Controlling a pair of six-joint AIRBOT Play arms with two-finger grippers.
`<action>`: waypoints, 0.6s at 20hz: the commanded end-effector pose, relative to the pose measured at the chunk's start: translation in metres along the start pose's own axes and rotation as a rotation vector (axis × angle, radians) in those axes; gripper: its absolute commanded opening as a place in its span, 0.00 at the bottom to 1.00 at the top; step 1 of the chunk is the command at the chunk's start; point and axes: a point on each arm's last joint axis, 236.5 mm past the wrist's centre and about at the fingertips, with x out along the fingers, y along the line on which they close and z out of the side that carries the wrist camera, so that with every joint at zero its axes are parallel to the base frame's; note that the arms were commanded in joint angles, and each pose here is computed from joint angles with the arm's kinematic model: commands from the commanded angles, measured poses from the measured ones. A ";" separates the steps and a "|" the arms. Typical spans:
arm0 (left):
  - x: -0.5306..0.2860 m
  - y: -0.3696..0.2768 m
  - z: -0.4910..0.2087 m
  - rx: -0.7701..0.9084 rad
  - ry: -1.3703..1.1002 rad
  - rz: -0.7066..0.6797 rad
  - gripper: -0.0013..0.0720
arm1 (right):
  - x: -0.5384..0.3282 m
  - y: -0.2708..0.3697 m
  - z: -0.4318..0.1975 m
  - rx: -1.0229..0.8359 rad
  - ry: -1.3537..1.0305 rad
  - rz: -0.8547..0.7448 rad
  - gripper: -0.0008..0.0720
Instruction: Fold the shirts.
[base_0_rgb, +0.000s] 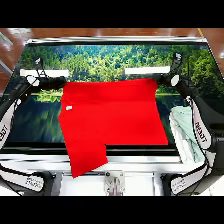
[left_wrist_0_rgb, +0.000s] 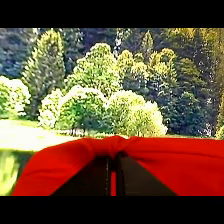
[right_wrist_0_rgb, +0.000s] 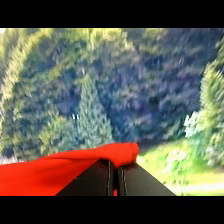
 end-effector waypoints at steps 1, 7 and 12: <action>-0.005 0.000 -0.023 -0.014 0.122 -0.022 0.09 | -0.001 -0.005 -0.030 0.027 0.136 0.000 0.09; -0.059 0.013 -0.098 0.037 0.569 0.001 0.09 | -0.047 -0.022 -0.115 0.039 0.555 -0.027 0.09; -0.060 0.020 -0.146 -0.046 0.776 0.016 0.09 | -0.044 -0.016 -0.158 0.126 0.715 -0.015 0.09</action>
